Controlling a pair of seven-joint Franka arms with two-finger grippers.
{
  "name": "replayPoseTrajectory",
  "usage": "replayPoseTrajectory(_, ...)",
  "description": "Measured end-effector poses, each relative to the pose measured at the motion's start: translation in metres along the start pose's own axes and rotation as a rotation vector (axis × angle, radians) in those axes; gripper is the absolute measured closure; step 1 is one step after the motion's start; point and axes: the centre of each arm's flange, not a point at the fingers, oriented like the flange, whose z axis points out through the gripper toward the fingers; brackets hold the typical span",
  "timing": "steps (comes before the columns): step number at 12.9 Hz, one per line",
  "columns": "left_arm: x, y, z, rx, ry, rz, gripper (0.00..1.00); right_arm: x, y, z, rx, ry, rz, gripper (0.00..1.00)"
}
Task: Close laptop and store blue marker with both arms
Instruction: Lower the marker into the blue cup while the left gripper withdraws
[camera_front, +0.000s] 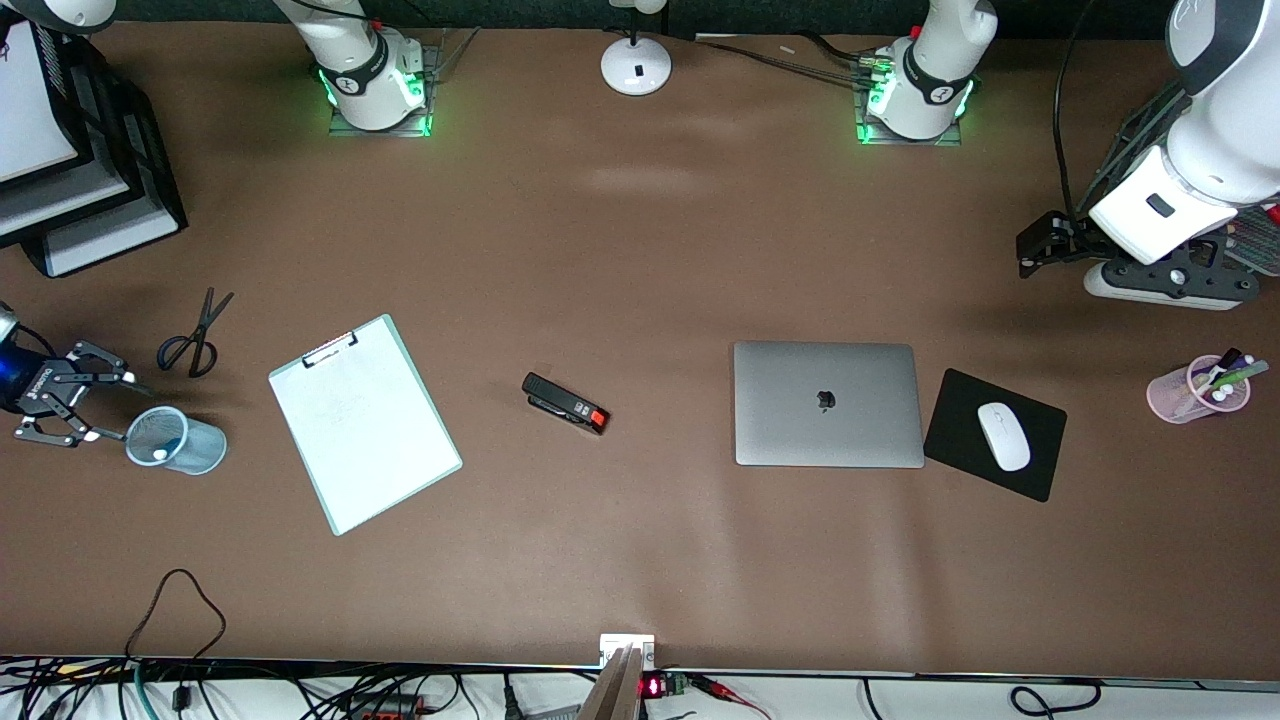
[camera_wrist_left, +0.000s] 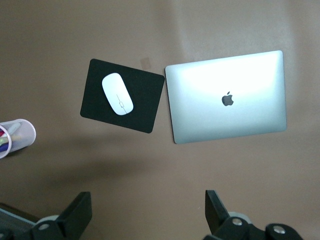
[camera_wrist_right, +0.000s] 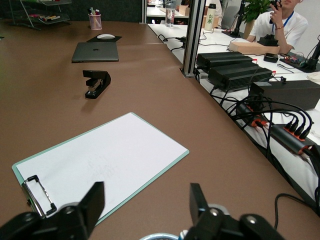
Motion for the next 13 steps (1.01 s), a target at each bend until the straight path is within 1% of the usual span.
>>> replayPoseTrajectory(1,0.0,0.0,0.0,0.0,-0.003,0.0,0.0,0.003,0.001,-0.002,0.012,-0.019,0.048,0.07)
replayPoseTrajectory(2,0.0,0.0,0.0,0.0,-0.003,0.001,0.0,0.008,0.002,-0.003,0.024,-0.044,0.099,0.0)
replayPoseTrajectory(3,0.0,0.001,0.0,0.0,-0.003,0.002,0.0,0.018,0.004,-0.005,0.035,-0.072,0.139,0.0)
replayPoseTrajectory(5,0.0,0.003,-0.001,0.0,0.0,0.005,0.0,0.052,0.013,-0.001,0.056,-0.141,0.182,0.0)
replayPoseTrajectory(6,0.0,0.003,-0.002,0.0,0.001,0.005,0.0,0.072,0.018,0.004,0.065,-0.193,0.22,0.0)
replayPoseTrajectory(7,0.0,0.003,-0.002,0.0,0.002,0.006,0.0,0.09,0.022,0.01,0.071,-0.248,0.285,0.0)
replayPoseTrajectory(8,0.0,0.003,-0.002,0.0,0.002,0.006,0.0,0.101,0.025,0.016,0.07,-0.284,0.355,0.0)
replayPoseTrajectory(10,0.0,0.004,-0.002,0.0,0.002,0.007,0.0,0.107,0.026,0.021,0.068,-0.345,0.457,0.0)
replayPoseTrajectory(13,0.0,0.005,-0.002,0.0,0.001,0.01,0.0,0.114,0.026,0.017,0.046,-0.414,0.55,0.0)
